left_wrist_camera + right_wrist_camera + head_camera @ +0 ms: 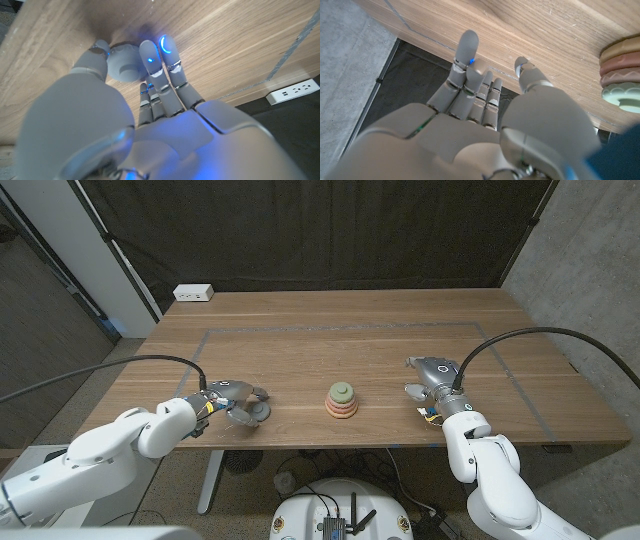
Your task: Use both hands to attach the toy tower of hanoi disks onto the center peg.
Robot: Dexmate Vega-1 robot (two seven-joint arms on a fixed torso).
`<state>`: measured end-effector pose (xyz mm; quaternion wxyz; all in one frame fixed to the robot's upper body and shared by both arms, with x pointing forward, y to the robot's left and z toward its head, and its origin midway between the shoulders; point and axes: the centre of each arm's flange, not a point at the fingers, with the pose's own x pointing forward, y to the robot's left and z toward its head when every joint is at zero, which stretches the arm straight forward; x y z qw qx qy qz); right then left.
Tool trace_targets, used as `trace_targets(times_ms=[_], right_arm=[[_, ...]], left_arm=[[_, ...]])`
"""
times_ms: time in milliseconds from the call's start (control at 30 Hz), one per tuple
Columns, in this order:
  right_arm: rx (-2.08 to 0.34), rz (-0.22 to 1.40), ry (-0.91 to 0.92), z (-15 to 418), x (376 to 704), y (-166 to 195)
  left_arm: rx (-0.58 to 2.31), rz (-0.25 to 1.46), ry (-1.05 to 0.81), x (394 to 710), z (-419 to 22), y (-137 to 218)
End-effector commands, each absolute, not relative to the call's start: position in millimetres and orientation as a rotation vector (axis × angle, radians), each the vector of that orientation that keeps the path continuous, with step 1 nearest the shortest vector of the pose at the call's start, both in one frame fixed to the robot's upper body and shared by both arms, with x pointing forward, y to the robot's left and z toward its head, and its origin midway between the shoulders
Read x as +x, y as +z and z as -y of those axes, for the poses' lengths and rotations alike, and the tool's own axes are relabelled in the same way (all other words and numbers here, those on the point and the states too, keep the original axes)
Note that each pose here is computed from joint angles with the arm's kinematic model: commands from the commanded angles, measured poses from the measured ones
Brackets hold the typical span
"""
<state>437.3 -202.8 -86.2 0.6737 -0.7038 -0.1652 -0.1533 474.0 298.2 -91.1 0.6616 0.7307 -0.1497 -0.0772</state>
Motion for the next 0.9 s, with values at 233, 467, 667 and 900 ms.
trace_targets(times_ms=[233, 467, 667, 900], right_arm=[[-1.585, 0.364, -0.336, 202.5, 439.3, -85.0], [-1.575, 0.370, -0.337, 204.3, 441.5, -85.5], [-1.564, 0.373, -0.337, 206.0, 442.6, -87.4], [-1.549, 0.379, -0.335, 205.5, 444.6, -90.9]], left_arm=[[1.636, 0.293, -0.179, 480.3, -299.0, -100.2], [1.615, 0.290, -0.173, 478.3, -297.4, -101.7], [1.608, 0.298, -0.172, 478.4, -294.1, -99.9], [1.601, 0.322, -0.156, 479.2, -291.5, -95.3]])
